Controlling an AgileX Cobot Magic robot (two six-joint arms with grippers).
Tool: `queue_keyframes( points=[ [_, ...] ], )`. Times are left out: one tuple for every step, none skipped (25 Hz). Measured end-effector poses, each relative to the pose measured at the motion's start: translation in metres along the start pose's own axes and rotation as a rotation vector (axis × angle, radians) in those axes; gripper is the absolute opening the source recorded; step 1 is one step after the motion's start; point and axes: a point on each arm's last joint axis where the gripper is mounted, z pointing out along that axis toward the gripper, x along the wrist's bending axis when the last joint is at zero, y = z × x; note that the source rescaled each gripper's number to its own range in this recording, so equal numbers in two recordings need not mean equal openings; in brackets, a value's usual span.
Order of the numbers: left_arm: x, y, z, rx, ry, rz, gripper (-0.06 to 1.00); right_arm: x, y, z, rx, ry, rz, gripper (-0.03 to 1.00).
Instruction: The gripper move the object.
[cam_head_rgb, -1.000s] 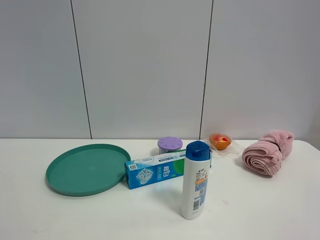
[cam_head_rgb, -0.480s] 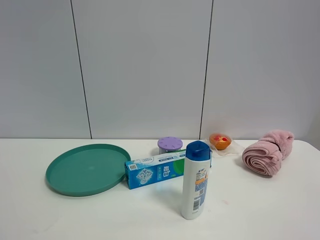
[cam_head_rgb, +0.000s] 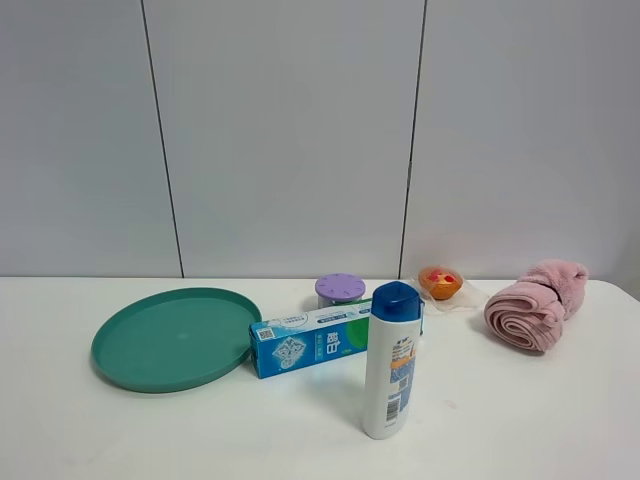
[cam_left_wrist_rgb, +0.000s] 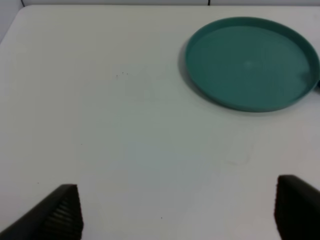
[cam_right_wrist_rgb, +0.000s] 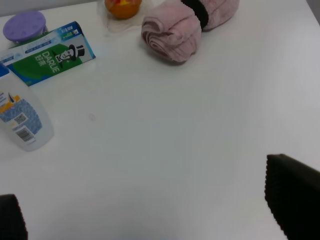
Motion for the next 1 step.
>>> queue_keyframes(
  points=[
    [0.0000,0.0000,0.0000,0.000,0.000,0.000,0.23,0.0000,0.0000,0.0000,0.000,0.000,0.000,1.00]
  ],
)
